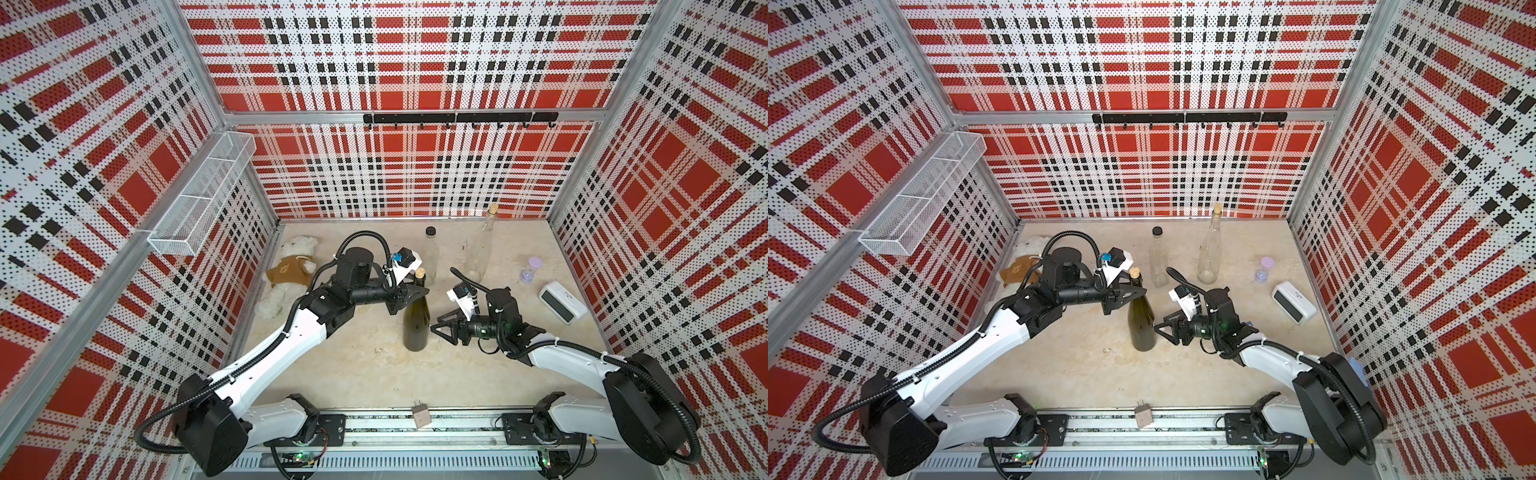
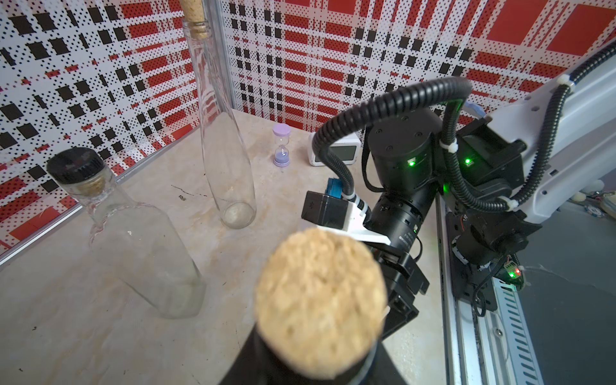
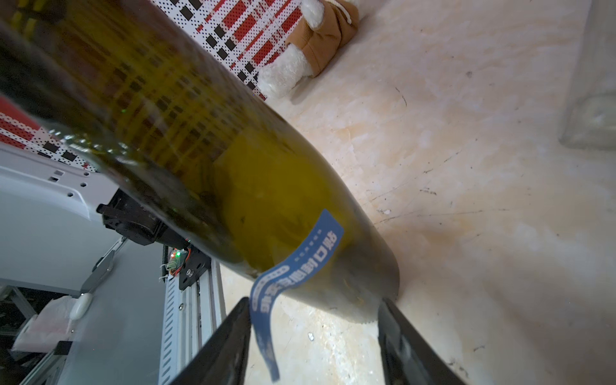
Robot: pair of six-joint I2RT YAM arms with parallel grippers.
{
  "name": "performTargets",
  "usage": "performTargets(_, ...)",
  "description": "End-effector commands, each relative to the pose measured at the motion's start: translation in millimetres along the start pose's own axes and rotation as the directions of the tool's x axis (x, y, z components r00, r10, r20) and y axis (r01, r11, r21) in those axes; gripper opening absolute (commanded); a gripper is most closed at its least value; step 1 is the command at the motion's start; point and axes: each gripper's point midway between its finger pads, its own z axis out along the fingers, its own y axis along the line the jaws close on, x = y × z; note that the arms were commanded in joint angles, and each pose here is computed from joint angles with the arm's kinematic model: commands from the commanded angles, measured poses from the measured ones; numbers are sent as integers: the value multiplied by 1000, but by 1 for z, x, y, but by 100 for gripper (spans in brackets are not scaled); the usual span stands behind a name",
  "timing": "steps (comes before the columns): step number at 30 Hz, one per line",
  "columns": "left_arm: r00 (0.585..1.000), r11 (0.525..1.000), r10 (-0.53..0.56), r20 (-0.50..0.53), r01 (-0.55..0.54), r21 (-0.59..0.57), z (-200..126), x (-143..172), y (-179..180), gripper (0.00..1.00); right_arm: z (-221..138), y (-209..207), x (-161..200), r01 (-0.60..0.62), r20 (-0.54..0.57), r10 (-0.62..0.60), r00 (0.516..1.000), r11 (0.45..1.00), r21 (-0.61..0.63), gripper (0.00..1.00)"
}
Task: Remove the label from the bottle
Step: Adjust the bottle at the center of the board, then tear open the label from the bottle.
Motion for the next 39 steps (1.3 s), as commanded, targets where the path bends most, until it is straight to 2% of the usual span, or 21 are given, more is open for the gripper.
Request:
performTargets(1,997,999,38,73,-38,3,-10,-25,-4,2,2,12,-14,46,49,-43,998,997,-55,61)
performTargets(5,996,999,40,75,-40,-1,-11,-25,-5,2,1,13,-16,47,45,-44,998,997,-58,59)
performTargets(18,996,999,42,75,-41,-12,-13,-25,-4,2,-4,19,-9,28,24,-26,999,997,-73,28)
performTargets(20,996,999,41,75,-40,-17,-13,-25,-3,2,-4,19,-9,24,23,-22,999,997,-75,27)
performTargets(23,996,999,40,74,-39,-20,-13,-24,-2,2,-3,20,-9,16,23,-14,1000,996,-84,37)
performTargets(39,996,998,45,73,-42,-36,-14,-25,0,2,-3,26,-1,9,-5,-10,1000,995,-104,37)
